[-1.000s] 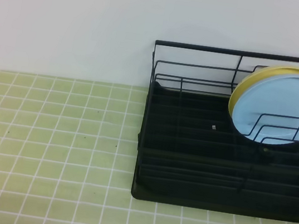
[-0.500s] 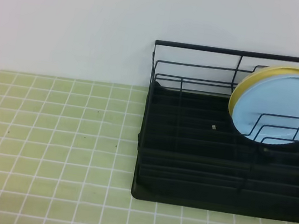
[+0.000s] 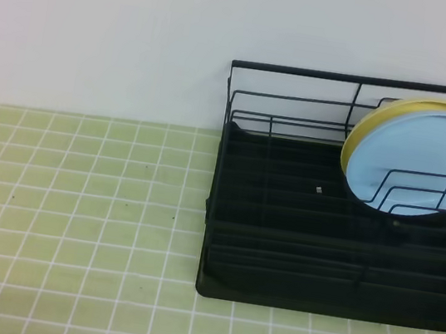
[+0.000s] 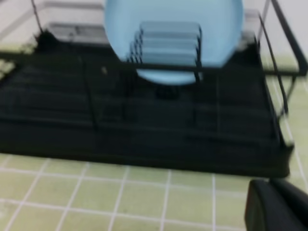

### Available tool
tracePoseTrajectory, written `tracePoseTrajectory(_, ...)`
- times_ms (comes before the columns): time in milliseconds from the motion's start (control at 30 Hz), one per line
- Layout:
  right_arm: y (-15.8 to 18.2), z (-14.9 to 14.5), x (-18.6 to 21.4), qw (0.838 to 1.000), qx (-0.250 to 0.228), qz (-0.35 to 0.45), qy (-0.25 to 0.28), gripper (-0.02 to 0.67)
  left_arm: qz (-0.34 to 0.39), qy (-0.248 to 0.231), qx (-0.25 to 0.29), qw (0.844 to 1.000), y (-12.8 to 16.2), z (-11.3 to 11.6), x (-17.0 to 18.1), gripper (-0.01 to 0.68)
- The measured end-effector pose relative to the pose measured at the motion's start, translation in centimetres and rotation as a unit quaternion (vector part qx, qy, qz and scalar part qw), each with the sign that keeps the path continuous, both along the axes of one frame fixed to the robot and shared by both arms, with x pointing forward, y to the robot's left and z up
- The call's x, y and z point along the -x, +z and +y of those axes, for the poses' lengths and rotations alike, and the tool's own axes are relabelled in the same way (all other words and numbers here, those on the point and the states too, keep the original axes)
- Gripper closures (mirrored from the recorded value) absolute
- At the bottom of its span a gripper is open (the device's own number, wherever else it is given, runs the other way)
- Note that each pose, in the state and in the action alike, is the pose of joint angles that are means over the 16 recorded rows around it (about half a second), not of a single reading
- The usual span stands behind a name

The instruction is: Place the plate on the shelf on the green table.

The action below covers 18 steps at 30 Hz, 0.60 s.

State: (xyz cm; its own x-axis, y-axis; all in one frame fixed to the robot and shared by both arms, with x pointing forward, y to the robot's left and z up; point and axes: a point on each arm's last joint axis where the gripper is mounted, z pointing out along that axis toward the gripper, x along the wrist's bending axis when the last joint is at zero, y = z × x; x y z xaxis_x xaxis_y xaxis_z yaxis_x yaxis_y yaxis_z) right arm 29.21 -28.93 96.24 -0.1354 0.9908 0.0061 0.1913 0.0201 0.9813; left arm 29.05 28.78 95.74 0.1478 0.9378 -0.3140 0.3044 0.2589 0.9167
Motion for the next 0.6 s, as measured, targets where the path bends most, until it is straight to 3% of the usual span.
tracePoseTrajectory(600,-0.41,-0.37,0.03,0.999,0.002,0.022,-0.030,0.651,0.000,0.000,0.000,1.000,0.00,0.00,0.00,0.673)
